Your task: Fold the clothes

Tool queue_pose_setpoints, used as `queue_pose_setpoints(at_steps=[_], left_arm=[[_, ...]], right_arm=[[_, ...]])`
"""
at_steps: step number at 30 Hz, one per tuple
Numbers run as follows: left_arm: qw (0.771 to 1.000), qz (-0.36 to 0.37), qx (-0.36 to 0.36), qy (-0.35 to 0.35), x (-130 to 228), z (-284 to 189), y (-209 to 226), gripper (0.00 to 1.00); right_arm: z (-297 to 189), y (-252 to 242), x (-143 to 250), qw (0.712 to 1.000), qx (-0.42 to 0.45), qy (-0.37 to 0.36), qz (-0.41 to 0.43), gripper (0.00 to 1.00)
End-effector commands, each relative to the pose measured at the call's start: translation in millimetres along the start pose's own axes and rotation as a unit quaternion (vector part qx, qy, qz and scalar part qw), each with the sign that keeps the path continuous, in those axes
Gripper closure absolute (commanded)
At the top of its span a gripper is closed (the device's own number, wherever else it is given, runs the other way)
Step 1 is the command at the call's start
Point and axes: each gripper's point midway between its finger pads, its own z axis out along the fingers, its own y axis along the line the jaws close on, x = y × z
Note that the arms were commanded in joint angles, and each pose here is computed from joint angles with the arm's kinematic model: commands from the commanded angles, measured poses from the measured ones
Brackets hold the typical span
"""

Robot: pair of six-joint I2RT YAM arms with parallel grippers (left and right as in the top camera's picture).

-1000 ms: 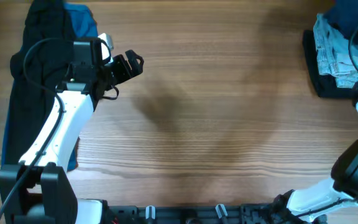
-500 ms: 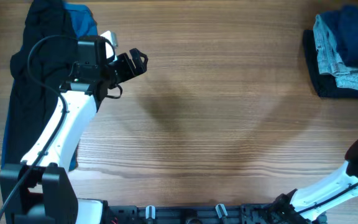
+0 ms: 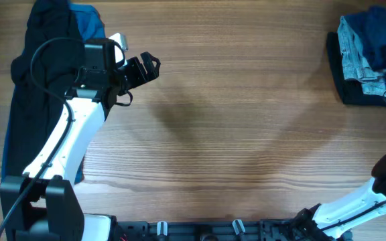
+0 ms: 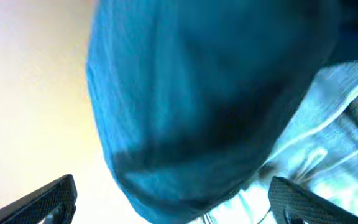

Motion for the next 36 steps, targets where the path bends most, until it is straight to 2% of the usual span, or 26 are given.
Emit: queue_pose_setpoints(at_steps=[1, 2, 3, 5, 9, 14, 17, 23, 28, 29, 30, 31, 32, 33, 36], left_arm=[[1.000, 0.006, 0.000, -0.001, 0.1, 0.5, -2.4, 0.00], [1.000, 0.006, 0.000, -0.001, 0.1, 0.5, -2.4, 0.00], [1.000, 0.006, 0.000, -0.001, 0.1, 0.5, -2.4, 0.00], [1.000, 0.006, 0.000, -0.001, 0.2, 0.5, -2.3, 0.00], [1.000, 0.006, 0.000, -0.001, 0.3, 0.5, -2.3, 0.00], [1.000, 0.006, 0.001, -0.003, -0.8, 0.5, -2.6, 0.00], [1.000, 0.007, -0.003, -0.005, -1.7, 0.5, -1.6, 0.00], [1.000, 0.007, -0.006, -0.008, -2.5, 0.5, -0.2, 0.00], [1.000, 0.007, -0.010, -0.010, -3.3, 0.5, 0.9, 0.00], [1.000, 0.007, -0.010, -0.010, -3.3, 0.5, 1.0, 0.00], [1.000, 0.007, -0.010, -0.010, -3.1, 0.5, 1.0, 0.00], [1.000, 0.006, -0.010, -0.009, -3.0, 0.5, 1.1, 0.00], [1.000, 0.006, -0.010, -0.009, -3.0, 0.5, 1.1, 0.00], [1.000, 0.006, -0.010, -0.009, -2.9, 0.5, 1.2, 0.00], [1.000, 0.006, -0.010, -0.009, -3.0, 0.5, 1.1, 0.00]], right_arm=[[5.3, 24.9, 6.5, 0.998, -0.005, 0.002, -0.064, 0.47], [9.1, 28.9, 8.3, 0.997, -0.003, 0.000, -0.074, 0.64], [12.2, 30.9, 8.8, 0.997, 0.004, -0.004, -0.080, 0.73], [17.9, 33.5, 8.6, 0.995, 0.021, -0.016, -0.096, 0.78], [21.8, 39.3, 6.8, 0.991, 0.025, -0.027, -0.128, 0.96], [15.4, 78.0, 25.6, 0.986, -0.081, 0.019, -0.148, 0.96], [14.7, 88.8, 49.9, 0.983, -0.107, 0.066, -0.136, 0.96], [30.2, 66.4, 99.0, 0.976, -0.010, 0.128, -0.178, 0.96], [30.3, 54.6, 118.4, 0.969, 0.031, 0.159, -0.189, 0.96], [30.2, 54.7, 118.4, 0.969, 0.031, 0.159, -0.186, 0.93], [30.1, 55.8, 116.7, 0.971, 0.029, 0.156, -0.178, 0.74], [28.4, 59.2, 115.2, 0.972, 0.020, 0.155, -0.174, 0.38], [25.1, 66.1, 114.5, 0.973, 0.006, 0.155, -0.173, 0.26], [20.7, 73.4, 112.7, 0.973, -0.004, 0.152, -0.176, 0.21], [0.6, 97.9, 101.6, 0.975, -0.020, 0.128, -0.180, 0.18]])
